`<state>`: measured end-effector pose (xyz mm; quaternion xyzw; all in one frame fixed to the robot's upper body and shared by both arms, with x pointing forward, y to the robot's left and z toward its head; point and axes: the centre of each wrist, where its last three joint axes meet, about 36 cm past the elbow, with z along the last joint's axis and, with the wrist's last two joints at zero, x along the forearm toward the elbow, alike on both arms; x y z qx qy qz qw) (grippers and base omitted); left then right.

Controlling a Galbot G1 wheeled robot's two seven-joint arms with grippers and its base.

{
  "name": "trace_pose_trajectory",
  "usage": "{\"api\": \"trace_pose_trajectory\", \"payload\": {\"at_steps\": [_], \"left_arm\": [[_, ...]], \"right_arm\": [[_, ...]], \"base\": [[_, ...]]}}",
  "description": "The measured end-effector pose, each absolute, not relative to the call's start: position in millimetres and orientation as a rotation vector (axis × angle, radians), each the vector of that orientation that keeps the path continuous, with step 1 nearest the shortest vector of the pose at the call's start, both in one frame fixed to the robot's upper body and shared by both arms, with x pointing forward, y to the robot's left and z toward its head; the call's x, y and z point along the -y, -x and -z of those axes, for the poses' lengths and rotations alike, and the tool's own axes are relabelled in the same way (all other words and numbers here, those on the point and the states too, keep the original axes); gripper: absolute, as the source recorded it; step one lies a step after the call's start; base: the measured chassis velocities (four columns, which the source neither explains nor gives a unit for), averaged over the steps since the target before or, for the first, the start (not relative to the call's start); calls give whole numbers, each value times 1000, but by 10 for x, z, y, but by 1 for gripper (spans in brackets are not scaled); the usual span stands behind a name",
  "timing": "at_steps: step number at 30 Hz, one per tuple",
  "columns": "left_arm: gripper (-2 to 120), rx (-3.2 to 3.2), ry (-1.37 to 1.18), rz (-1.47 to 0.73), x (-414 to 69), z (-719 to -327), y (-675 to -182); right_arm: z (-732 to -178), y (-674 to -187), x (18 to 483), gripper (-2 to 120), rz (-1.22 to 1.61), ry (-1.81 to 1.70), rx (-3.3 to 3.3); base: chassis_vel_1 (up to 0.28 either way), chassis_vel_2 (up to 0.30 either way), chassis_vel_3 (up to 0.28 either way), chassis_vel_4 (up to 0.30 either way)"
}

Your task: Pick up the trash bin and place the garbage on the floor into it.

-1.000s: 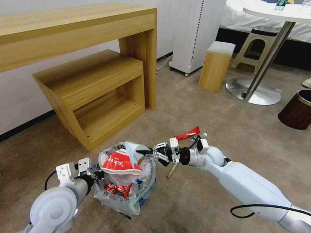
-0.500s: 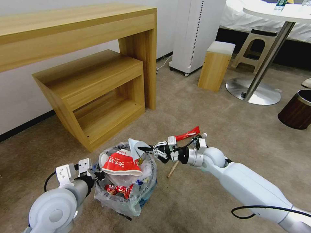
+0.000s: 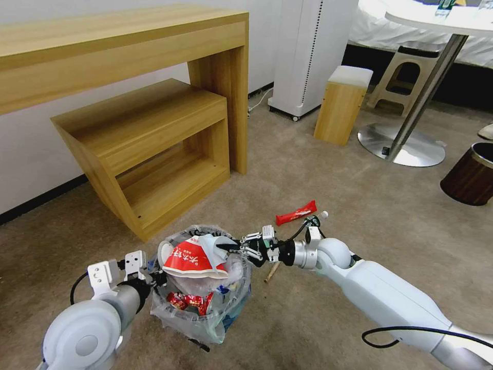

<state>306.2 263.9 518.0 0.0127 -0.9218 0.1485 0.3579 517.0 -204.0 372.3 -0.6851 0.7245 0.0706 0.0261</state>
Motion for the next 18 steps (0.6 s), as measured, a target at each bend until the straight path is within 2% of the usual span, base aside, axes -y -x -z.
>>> {"api": "trace_pose_trajectory", "payload": {"at_steps": [1,6,8,10,13,17,18], "left_arm": [[0,2377,-35,-383,-2642,-5168,-3073],[0,2376,-35,-385,-2640,-5160,-3084],[0,2377,-36,-384,-2642,-5161,-3084],[0,2377,-37,-383,-2645,-5162,-3084],[0,2381,-42,-379,-2658,-5173,-3080],[0,2384,-46,-374,-2668,-5178,-3082],[0,2386,-49,-371,-2674,-5180,-3083]], "right_arm": [[-3735,-5173,2045,27,-228,2108,-2239],[-3800,-5183,2088,39,-214,2043,-2290],[-3844,-5181,2127,51,-221,2010,-2311],[-3869,-5184,2145,54,-226,2000,-2311],[-3985,-5184,2224,69,-279,1944,-2308],[-4063,-5153,2272,78,-357,1895,-2296],[-4113,-5136,2317,84,-387,1868,-2291]], "base": [[0,0,0,0],[0,0,0,0],[0,0,0,0],[0,0,0,0],[0,0,0,0],[0,0,0,0],[0,0,0,0]]}}
